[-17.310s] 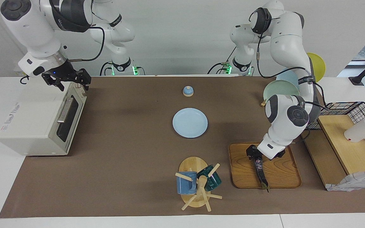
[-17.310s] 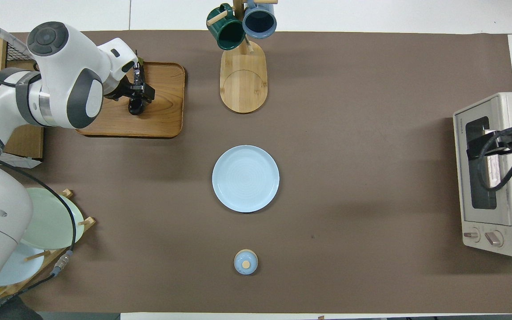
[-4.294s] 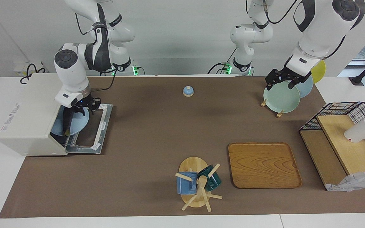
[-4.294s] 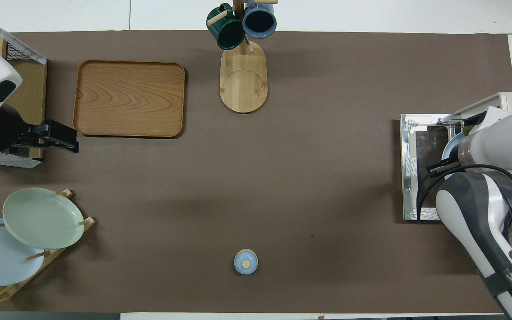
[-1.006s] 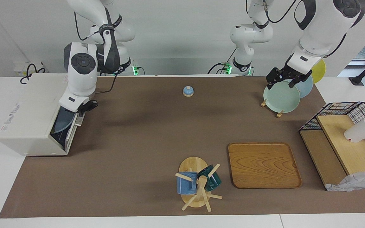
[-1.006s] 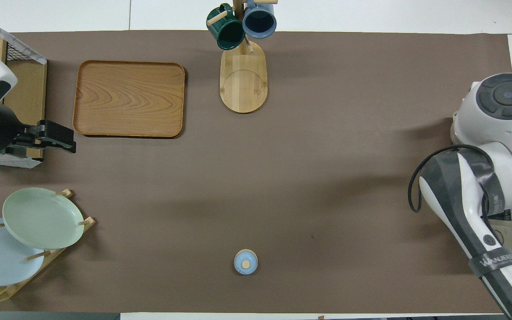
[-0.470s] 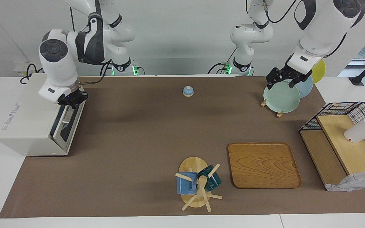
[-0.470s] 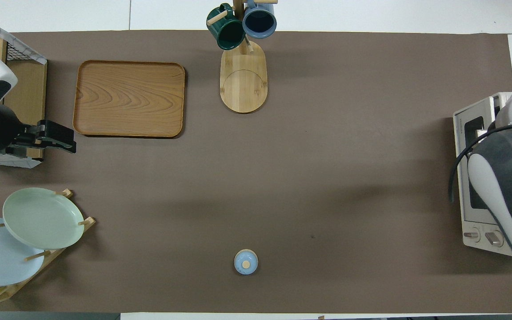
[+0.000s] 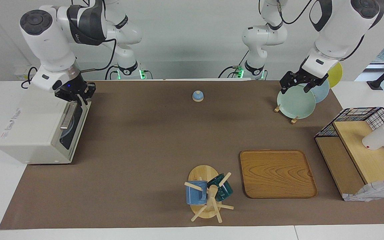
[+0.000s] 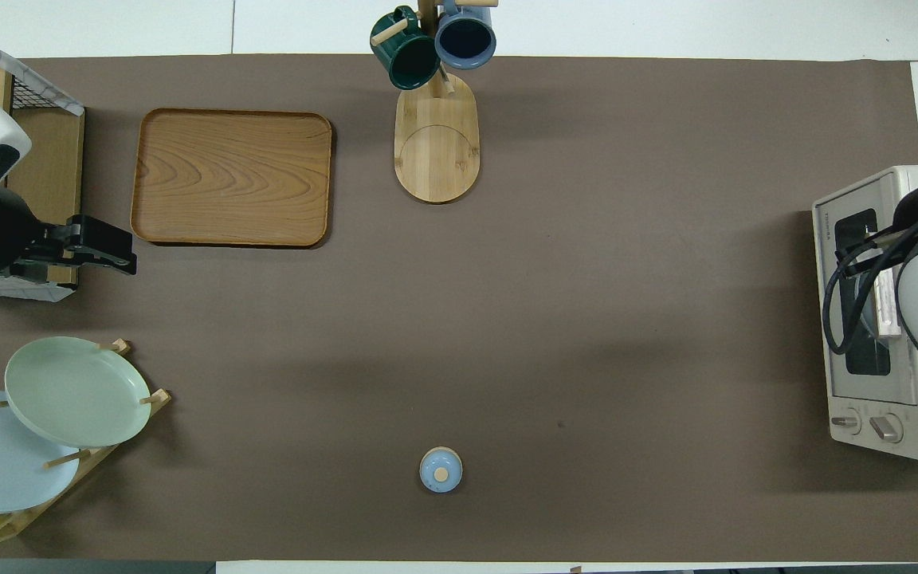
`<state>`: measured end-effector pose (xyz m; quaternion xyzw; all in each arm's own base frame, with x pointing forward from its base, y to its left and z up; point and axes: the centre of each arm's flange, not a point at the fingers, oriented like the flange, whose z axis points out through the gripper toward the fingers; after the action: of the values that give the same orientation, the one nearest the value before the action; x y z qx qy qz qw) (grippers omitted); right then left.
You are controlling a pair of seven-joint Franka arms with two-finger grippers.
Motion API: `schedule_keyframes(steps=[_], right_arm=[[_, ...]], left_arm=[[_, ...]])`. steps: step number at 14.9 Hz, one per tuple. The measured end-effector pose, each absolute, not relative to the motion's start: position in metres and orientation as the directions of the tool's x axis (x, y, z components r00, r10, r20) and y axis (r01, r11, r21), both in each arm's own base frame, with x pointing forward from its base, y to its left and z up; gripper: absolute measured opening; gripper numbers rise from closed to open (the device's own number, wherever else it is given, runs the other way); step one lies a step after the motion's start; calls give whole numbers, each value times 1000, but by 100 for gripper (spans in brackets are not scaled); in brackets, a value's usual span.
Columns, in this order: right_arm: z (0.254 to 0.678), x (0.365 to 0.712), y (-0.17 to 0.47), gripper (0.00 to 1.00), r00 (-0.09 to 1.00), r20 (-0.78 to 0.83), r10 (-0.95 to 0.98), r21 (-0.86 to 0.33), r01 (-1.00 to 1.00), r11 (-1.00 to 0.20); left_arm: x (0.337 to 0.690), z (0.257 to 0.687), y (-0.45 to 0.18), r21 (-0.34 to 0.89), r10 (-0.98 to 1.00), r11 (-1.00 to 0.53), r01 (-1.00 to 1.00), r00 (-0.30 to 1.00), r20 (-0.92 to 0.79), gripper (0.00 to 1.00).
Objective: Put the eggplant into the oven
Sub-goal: 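Push the oven door shut with the right gripper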
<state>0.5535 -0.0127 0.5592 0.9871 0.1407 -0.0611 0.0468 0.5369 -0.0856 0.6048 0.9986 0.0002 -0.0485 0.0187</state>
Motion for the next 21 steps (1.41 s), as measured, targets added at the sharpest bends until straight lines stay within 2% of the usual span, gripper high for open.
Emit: schedule_keyframes(steps=[6,7,21], right_arm=[[563,553,-11,93,960,-122,254,66,263,-963],[564,552,-13,100,960,-121,251,66,260,-963],[575,548,-12,100,967,-101,234,40,239,-970]], left_arm=[[537,605,-86,37,-2,-999,2,995,-97,100],[537,605,-86,37,-2,-999,2,995,-97,100],[537,605,-86,37,-2,-999,2,995,-97,100]])
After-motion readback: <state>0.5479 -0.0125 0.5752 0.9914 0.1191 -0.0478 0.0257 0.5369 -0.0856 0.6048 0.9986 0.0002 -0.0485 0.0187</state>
